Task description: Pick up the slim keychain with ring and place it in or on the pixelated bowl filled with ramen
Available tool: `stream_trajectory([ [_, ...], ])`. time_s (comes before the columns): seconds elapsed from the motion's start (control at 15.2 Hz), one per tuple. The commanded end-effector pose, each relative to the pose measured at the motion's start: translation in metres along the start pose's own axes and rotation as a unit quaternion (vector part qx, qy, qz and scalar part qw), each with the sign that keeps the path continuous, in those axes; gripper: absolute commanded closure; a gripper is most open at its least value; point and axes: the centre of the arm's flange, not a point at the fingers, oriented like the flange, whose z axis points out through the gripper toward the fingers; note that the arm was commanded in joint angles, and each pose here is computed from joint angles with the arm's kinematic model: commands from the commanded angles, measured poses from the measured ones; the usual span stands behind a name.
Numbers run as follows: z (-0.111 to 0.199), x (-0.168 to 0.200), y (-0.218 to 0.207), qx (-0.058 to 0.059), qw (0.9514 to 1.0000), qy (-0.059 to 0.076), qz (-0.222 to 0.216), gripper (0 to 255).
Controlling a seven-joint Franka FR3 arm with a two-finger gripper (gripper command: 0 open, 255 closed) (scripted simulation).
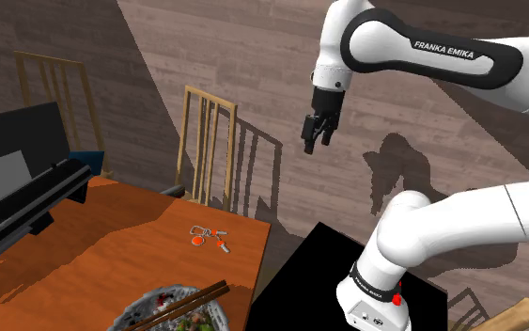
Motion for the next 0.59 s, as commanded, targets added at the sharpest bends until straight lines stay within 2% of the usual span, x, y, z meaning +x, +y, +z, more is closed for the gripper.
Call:
stream_trajectory([
  [0.0,0.0,0.0,0.0,0.0,1.0,0.0,0.0,0],
  [0.53,0.065,0.026,-0.076,0.006,0.9996,0.012,-0.023,0],
])
